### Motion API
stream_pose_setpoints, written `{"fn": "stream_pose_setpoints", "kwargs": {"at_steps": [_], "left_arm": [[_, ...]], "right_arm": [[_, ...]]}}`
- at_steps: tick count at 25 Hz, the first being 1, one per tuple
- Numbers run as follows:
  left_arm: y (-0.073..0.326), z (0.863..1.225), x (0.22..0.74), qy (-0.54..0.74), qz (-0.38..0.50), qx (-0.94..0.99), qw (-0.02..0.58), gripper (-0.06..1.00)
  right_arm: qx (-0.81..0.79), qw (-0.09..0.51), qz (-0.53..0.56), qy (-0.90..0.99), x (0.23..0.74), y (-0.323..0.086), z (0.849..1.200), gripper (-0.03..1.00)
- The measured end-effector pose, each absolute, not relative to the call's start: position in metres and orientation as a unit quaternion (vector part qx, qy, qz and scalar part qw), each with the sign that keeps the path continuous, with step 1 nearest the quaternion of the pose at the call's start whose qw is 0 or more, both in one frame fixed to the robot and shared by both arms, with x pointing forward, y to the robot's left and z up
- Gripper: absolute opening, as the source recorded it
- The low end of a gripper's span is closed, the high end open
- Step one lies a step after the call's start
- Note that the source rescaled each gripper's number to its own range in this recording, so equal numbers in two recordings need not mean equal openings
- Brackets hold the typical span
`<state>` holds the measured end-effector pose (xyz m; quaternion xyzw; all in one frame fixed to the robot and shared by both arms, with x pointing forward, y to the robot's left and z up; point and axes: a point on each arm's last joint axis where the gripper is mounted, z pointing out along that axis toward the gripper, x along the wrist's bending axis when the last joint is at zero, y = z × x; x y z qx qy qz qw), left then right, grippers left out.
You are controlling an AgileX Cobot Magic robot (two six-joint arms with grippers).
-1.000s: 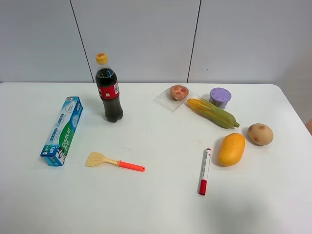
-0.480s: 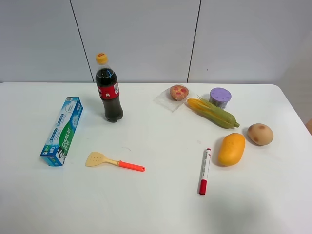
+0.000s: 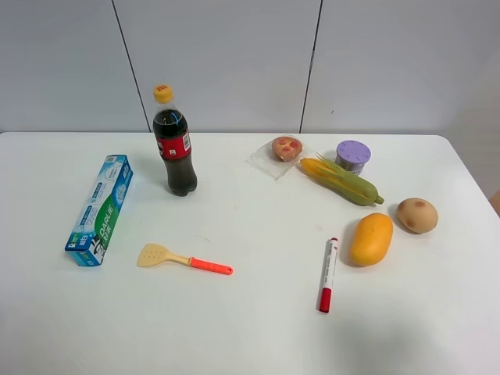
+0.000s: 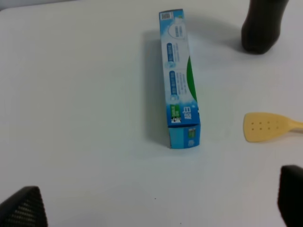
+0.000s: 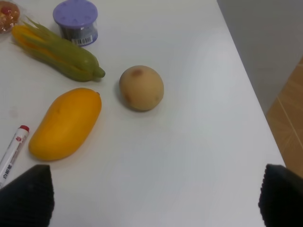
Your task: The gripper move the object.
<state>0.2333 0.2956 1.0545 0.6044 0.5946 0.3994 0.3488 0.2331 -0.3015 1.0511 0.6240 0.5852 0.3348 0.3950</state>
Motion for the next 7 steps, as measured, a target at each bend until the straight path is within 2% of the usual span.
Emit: {"fn": "stream_pose_setpoints", "kwargs": {"at_steps": [7], "left_arm": [[0.2956, 1.0545, 0.2333, 0.595, 0.399, 0.604, 0.349, 1.00]], "right_arm": [[0.624, 0.395, 0.335, 0.585, 0.2331, -0.3015, 1.0511, 1.00]]}}
